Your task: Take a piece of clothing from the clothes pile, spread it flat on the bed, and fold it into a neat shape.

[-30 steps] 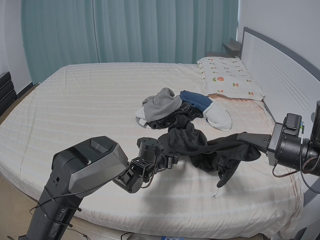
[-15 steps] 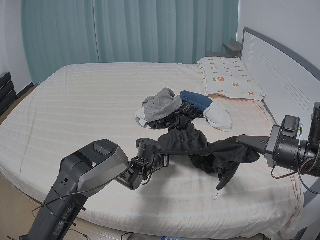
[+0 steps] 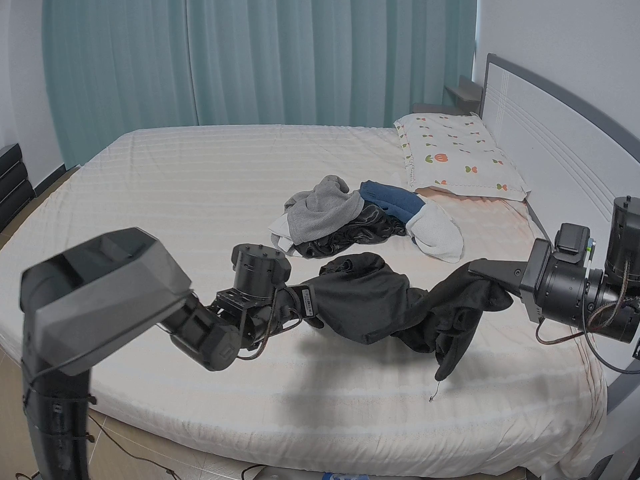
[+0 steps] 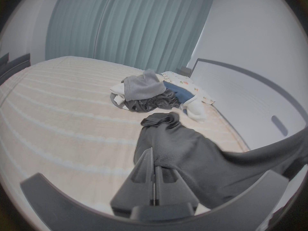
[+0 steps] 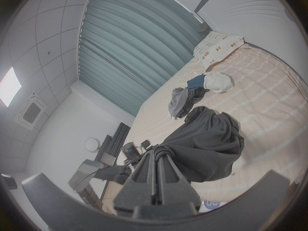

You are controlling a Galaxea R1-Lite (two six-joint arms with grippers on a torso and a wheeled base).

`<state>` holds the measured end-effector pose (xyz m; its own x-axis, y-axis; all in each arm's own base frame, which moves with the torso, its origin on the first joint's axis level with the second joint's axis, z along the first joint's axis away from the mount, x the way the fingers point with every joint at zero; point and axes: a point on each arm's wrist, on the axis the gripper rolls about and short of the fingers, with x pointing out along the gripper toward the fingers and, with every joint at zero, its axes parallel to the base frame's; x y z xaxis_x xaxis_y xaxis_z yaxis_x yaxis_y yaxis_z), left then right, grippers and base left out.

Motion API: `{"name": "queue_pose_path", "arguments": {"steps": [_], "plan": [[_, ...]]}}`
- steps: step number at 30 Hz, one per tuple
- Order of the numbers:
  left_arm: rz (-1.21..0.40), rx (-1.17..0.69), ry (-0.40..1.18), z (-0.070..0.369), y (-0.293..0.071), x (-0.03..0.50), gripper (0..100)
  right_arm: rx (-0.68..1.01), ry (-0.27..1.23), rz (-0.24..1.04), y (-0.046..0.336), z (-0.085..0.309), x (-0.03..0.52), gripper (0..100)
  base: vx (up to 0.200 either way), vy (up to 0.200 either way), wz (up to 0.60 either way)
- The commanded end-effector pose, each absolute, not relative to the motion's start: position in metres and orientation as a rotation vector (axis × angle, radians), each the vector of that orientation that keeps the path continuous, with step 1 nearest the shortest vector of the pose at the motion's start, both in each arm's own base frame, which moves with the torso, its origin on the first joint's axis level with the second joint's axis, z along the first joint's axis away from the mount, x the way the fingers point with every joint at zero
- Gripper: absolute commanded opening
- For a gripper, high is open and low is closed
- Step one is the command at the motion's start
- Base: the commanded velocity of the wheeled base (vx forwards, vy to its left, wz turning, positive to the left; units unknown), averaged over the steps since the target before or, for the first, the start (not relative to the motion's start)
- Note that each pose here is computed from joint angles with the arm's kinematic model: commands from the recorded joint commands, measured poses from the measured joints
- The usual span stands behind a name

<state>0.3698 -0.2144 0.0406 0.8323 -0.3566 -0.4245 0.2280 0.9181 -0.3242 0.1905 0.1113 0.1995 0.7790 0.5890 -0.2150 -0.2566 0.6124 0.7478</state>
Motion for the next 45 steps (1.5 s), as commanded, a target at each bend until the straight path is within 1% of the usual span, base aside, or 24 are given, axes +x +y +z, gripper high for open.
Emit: {"name": "queue_pose_path", "arguments": {"steps": [1, 4, 5, 7, 9, 11, 12, 15, 17, 18, 19, 21, 25, 28, 32, 35, 41, 45], "plan": [[-0.330, -0.384, 0.431, 0.125, -0.183, 0.297, 0, 0.766, 0.434, 0.496, 0.124, 0.195, 0.229, 0, 0.000, 0.000, 0.00], [-0.284, -0.371, 0.454, 0.138, -0.172, 0.281, 0, 0.769, 0.405, 0.507, 0.132, 0.197, 0.241, 0, 0.000, 0.000, 0.00], [-0.263, -0.390, 0.503, 0.147, -0.165, 0.270, 0, 0.769, 0.412, 0.507, 0.138, 0.193, 0.250, 0, 0.000, 0.000, 0.00], [-0.245, -0.462, 0.536, 0.158, -0.160, 0.261, 0, 0.771, 0.412, 0.506, 0.143, 0.187, 0.260, 0, 0.000, 0.000, 0.00], [-0.241, -0.529, 0.564, 0.161, -0.158, 0.257, 0, 0.787, 0.367, 0.524, 0.148, 0.187, 0.270, 0, 0.000, 0.000, 0.00], [-0.245, -0.535, 0.585, 0.157, -0.153, 0.252, 0, 0.800, 0.307, 0.543, 0.149, 0.188, 0.277, 0, 0.000, 0.000, 0.00], [-0.242, -0.531, 0.596, 0.155, -0.151, 0.249, 0, 0.801, 0.305, 0.541, 0.150, 0.184, 0.278, 0, 0.000, 0.000, 0.00], [-0.226, -0.531, 0.621, 0.145, -0.142, 0.237, 0, 0.793, 0.328, 0.476, 0.150, 0.158, 0.282, 0, 0.000, 0.000, 0.00], [-0.222, -0.531, 0.628, 0.140, -0.140, 0.234, 0, 0.793, 0.345, 0.446, 0.149, 0.145, 0.285, 0, 0.000, 0.000, 0.00], [-0.222, -0.531, 0.628, 0.140, -0.140, 0.234, 0, 0.793, 0.345, 0.446, 0.149, 0.145, 0.285, 0, 0.000, 0.000, 0.00], [-0.224, -0.543, 0.615, 0.132, -0.138, 0.232, 0, 0.793, 0.373, 0.436, 0.146, 0.125, 0.286, 0, 0.000, 0.000, 0.00], [-0.228, -0.576, 0.589, 0.129, -0.134, 0.232, 0, 0.800, 0.397, 0.438, 0.147, 0.106, 0.285, 0, 0.000, 0.000, 0.00], [-0.275, -0.653, 0.630, 0.121, -0.131, 0.224, 0, 0.823, 0.318, 0.432, 0.151, 0.085, 0.293, 0, 0.000, 0.000, 0.00], [-0.310, -0.675, 0.683, 0.116, -0.133, 0.222, 0, 0.820, 0.299, 0.390, 0.154, 0.080, 0.293, 0, 0.000, 0.000, 0.00], [-0.262, -0.698, 0.756, 0.097, -0.136, 0.226, 0, 0.815, 0.315, 0.382, 0.153, 0.078, 0.287, 0, 0.000, 0.000, 0.00], [-0.233, -0.729, 0.799, 0.089, -0.131, 0.220, 0, 0.814, 0.321, 0.376, 0.154, 0.076, 0.285, 0, 0.000, 0.000, 0.00], [-0.248, -0.761, 0.777, 0.086, -0.125, 0.219, 0, 0.813, 0.330, 0.372, 0.152, 0.074, 0.283, 0, 0.000, 0.000, 0.00], [-0.237, -0.773, 0.800, 0.081, -0.120, 0.215, 0, 0.812, 0.341, 0.366, 0.150, 0.071, 0.281, 0, 0.000, 0.000, 0.00]]}}
